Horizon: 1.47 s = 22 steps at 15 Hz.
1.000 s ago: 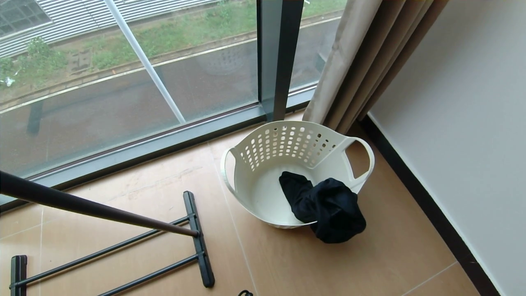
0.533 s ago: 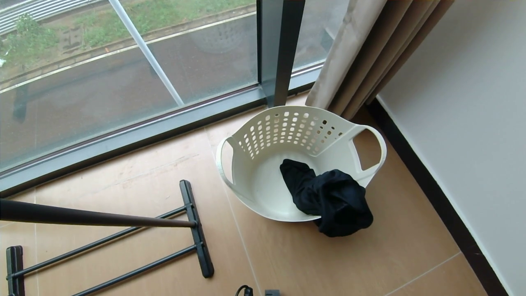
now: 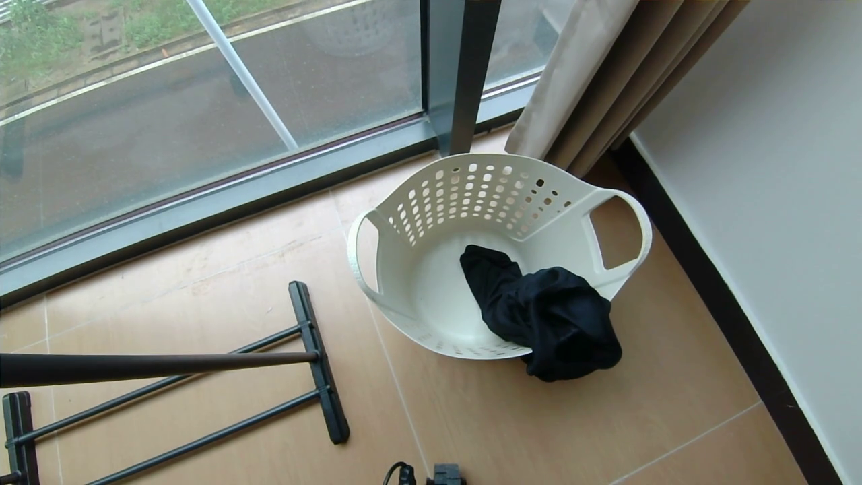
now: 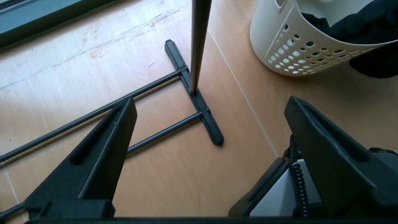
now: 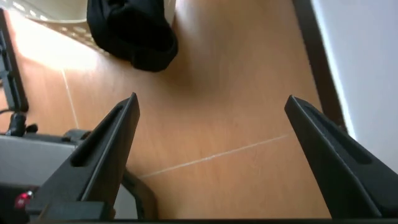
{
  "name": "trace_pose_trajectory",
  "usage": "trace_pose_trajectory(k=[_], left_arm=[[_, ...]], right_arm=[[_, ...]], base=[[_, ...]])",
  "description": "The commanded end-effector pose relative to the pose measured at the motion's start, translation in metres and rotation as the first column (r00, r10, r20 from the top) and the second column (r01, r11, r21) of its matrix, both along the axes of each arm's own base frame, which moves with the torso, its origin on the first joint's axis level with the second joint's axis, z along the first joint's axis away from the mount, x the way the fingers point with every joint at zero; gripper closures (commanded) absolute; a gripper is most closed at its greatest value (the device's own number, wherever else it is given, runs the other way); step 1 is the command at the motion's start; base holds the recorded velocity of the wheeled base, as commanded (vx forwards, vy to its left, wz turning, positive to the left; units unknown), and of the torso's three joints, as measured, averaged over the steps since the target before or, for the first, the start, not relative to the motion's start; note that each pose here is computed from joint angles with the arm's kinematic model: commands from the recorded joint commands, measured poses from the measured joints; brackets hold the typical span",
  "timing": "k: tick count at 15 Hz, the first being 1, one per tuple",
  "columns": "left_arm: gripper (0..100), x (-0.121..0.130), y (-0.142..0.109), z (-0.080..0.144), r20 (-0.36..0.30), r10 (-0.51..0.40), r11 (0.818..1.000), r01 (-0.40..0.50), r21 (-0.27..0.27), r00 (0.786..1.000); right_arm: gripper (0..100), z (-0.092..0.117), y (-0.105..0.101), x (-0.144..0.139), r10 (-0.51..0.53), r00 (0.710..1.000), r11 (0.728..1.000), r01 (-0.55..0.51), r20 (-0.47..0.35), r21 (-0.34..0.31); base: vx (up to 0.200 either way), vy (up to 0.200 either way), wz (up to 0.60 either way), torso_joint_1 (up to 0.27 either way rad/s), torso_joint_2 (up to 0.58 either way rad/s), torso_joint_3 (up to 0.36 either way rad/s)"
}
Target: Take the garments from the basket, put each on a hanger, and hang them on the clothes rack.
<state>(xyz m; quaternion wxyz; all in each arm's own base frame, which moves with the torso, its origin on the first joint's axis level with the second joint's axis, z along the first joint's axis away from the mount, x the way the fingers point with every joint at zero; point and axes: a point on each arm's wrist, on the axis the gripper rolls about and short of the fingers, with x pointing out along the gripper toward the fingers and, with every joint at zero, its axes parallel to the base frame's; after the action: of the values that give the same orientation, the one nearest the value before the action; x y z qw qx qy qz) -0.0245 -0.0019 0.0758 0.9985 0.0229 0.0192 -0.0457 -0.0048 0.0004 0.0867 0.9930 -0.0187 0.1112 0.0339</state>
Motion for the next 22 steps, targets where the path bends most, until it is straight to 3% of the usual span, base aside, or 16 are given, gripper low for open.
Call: trace_pose_trajectory(k=[1, 4, 6, 9, 10, 11, 12, 13, 14, 15, 18, 19, 22], left_arm=[[0, 0.000, 0.000, 0.000, 0.001, 0.000, 1.000, 0.000, 0.000, 1.000], [0, 0.000, 0.000, 0.000, -0.001, 0.000, 1.000, 0.000, 0.000, 1.000], [0, 0.000, 0.000, 0.000, 0.001, 0.000, 1.000, 0.000, 0.000, 1.000], [0, 0.000, 0.000, 0.000, -0.001, -0.002, 1.000, 0.002, 0.001, 1.000], [0, 0.000, 0.000, 0.000, 0.001, -0.002, 1.000, 0.002, 0.001, 1.000], [0, 0.000, 0.000, 0.000, 0.001, -0.002, 1.000, 0.002, 0.001, 1.000], [0, 0.000, 0.000, 0.000, -0.001, -0.002, 1.000, 0.002, 0.001, 1.000], [0, 0.000, 0.000, 0.000, -0.001, -0.002, 1.000, 0.002, 0.001, 1.000], [0, 0.000, 0.000, 0.000, 0.001, -0.002, 1.000, 0.002, 0.001, 1.000], [0, 0.000, 0.000, 0.000, -0.001, -0.002, 1.000, 0.002, 0.001, 1.000], [0, 0.000, 0.000, 0.000, -0.001, -0.003, 1.000, 0.003, 0.001, 1.000], [0, 0.000, 0.000, 0.000, 0.002, -0.003, 1.000, 0.003, 0.001, 1.000], [0, 0.000, 0.000, 0.000, 0.002, -0.003, 1.000, 0.003, 0.001, 1.000]], right_arm=[[0, 0.038, 0.011, 0.065, 0.142, 0.948, 0.988, -0.152, -0.285, -0.012], [0, 0.074, 0.035, 0.123, 0.247, 0.909, 0.954, -0.289, -0.334, -0.080], [0, 0.084, 0.050, 0.150, 0.268, 0.897, 0.914, -0.352, -0.352, -0.202], [0, 0.090, 0.080, 0.200, 0.285, 0.874, 0.798, -0.444, -0.394, -0.407], [0, 0.090, 0.084, 0.204, 0.287, 0.871, 0.768, -0.458, -0.399, -0.448], [0, 0.086, 0.095, 0.215, 0.298, 0.855, 0.687, -0.500, -0.424, -0.527], [0, 0.083, 0.098, 0.220, 0.304, 0.846, 0.650, -0.521, -0.439, -0.553], [0, 0.077, 0.102, 0.230, 0.316, 0.824, 0.559, -0.563, -0.471, -0.609], [0, 0.075, 0.104, 0.235, 0.315, 0.814, 0.485, -0.579, -0.487, -0.655], [0, 0.074, 0.106, 0.244, 0.278, 0.825, 0.427, -0.565, -0.493, -0.706], [0, 0.073, 0.115, 0.266, 0.196, 0.865, 0.426, -0.500, -0.462, -0.754], [0, 0.072, 0.121, 0.280, 0.203, 0.885, 0.448, -0.464, -0.418, -0.765], [0, 0.066, 0.128, 0.298, 0.207, 0.911, 0.472, -0.412, -0.356, -0.780]], base=[[0.000, 0.000, 0.00, 0.000, 0.00, 0.000], [0.000, 0.000, 0.00, 0.000, 0.00, 0.000], [0.000, 0.000, 0.00, 0.000, 0.00, 0.000], [0.000, 0.000, 0.00, 0.000, 0.00, 0.000], [0.000, 0.000, 0.00, 0.000, 0.00, 0.000], [0.000, 0.000, 0.00, 0.000, 0.00, 0.000], [0.000, 0.000, 0.00, 0.000, 0.00, 0.000], [0.000, 0.000, 0.00, 0.000, 0.00, 0.000], [0.000, 0.000, 0.00, 0.000, 0.00, 0.000], [0.000, 0.000, 0.00, 0.000, 0.00, 0.000], [0.000, 0.000, 0.00, 0.000, 0.00, 0.000], [0.000, 0.000, 0.00, 0.000, 0.00, 0.000], [0.000, 0.000, 0.00, 0.000, 0.00, 0.000]])
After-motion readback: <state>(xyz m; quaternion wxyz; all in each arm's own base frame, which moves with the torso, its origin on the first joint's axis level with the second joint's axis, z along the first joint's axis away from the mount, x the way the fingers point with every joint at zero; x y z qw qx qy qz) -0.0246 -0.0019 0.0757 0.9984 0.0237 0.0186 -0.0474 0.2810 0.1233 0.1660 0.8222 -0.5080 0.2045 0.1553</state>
